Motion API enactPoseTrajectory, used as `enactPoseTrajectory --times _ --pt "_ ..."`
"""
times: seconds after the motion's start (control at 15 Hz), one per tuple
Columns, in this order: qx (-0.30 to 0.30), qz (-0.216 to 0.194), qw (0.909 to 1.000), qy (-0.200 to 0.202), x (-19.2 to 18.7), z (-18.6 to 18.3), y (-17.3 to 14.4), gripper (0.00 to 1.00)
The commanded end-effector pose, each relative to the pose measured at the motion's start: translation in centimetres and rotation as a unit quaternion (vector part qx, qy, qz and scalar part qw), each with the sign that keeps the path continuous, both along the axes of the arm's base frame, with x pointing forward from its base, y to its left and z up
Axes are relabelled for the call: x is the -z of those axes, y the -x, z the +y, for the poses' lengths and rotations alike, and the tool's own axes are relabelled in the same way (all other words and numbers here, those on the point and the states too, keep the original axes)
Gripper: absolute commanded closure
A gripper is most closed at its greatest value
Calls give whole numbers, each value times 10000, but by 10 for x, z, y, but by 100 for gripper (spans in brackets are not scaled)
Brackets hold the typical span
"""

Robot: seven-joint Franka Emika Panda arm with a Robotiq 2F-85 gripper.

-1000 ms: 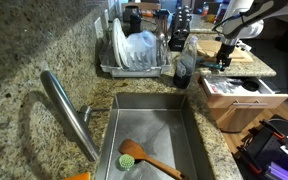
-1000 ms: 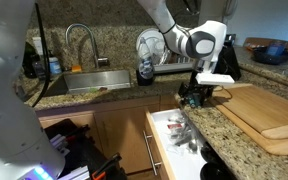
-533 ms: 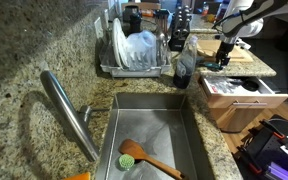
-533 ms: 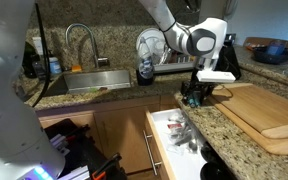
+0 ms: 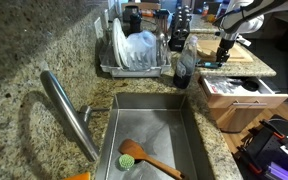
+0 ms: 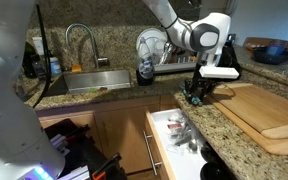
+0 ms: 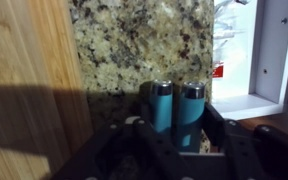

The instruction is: Put the blue utensil into the drawer.

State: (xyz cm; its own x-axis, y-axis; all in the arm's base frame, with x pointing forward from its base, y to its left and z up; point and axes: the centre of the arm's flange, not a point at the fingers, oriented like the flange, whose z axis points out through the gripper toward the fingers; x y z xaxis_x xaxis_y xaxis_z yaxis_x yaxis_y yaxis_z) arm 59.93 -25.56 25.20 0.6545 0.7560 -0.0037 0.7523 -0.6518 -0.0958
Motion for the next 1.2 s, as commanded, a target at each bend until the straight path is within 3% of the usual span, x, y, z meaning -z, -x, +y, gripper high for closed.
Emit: enactPoseTrajectory --times 0.0,0.2,0.33,0.67,0.93,1.0,1.07,1.13 --pt "13 95 9993 -351 -15 -6 -20 72" --pt "-263 108 9971 -700 -55 0 -21 72" --pt "-569 389 9948 -757 -87 4 -14 72" --pt "-490 1716 9827 -490 -134 -13 32 72" --pt "-102 2350 9718 -137 -144 -37 66 72" --pt "41 2381 9712 -100 -145 -41 69 27" --pt "-136 2226 9746 -216 -141 -39 61 45" --pt "-56 2267 9738 -178 -141 -42 64 40"
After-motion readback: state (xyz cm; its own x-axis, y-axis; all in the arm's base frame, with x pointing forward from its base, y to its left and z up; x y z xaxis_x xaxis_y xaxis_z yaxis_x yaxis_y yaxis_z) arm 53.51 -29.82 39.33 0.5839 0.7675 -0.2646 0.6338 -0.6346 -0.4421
